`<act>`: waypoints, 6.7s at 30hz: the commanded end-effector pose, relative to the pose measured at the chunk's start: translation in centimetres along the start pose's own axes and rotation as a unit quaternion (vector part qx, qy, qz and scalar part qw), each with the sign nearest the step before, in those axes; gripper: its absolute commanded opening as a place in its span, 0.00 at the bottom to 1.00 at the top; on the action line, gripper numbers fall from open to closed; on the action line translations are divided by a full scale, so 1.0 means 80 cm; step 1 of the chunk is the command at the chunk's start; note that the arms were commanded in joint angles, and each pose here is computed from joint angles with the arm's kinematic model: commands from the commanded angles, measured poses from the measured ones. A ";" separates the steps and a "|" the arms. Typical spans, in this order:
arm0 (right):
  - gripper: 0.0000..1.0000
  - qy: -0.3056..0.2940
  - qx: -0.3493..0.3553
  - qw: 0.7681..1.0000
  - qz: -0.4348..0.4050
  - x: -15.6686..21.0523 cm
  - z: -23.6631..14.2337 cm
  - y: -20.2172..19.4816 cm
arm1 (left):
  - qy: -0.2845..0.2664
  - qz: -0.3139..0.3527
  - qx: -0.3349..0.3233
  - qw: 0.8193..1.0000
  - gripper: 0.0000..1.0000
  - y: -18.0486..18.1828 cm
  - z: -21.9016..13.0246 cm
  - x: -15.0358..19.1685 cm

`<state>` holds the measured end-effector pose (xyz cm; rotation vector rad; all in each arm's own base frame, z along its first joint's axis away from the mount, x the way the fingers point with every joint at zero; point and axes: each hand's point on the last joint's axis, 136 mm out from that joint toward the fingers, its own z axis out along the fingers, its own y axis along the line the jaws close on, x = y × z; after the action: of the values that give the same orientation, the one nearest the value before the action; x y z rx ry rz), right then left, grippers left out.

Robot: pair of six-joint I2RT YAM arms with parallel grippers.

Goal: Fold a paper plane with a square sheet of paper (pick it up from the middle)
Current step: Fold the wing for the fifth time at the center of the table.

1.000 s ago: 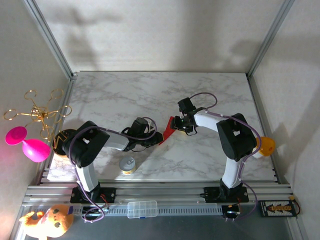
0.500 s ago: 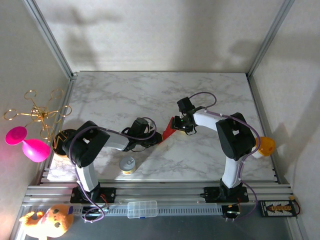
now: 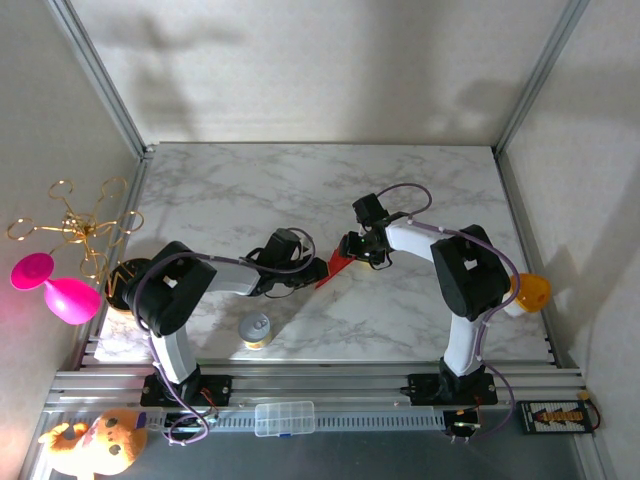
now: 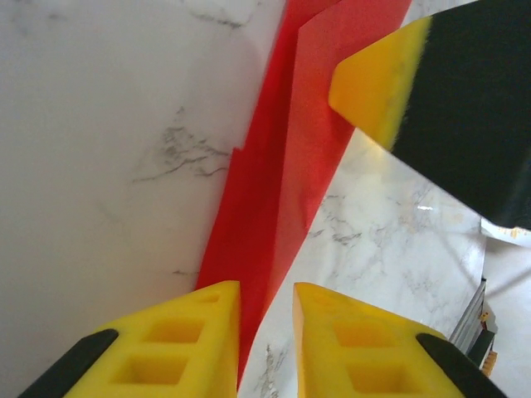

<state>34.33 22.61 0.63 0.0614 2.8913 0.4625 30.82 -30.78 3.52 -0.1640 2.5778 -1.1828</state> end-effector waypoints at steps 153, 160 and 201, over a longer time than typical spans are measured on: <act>0.12 -0.008 -0.104 0.993 0.060 0.043 -0.002 0.020 | 0.086 0.009 -0.176 0.981 0.15 0.105 0.045 0.039; 0.12 -0.023 -0.097 0.992 0.074 0.034 -0.007 0.014 | 0.087 0.009 -0.177 0.980 0.14 0.107 0.044 0.041; 0.12 0.032 -0.031 0.997 0.066 0.059 0.027 -0.017 | -0.009 0.077 -0.163 0.984 0.32 0.002 -0.040 -0.026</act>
<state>32.27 25.54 1.48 0.1744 2.7979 0.8338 31.45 -29.74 4.41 -0.0387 2.7097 -0.8299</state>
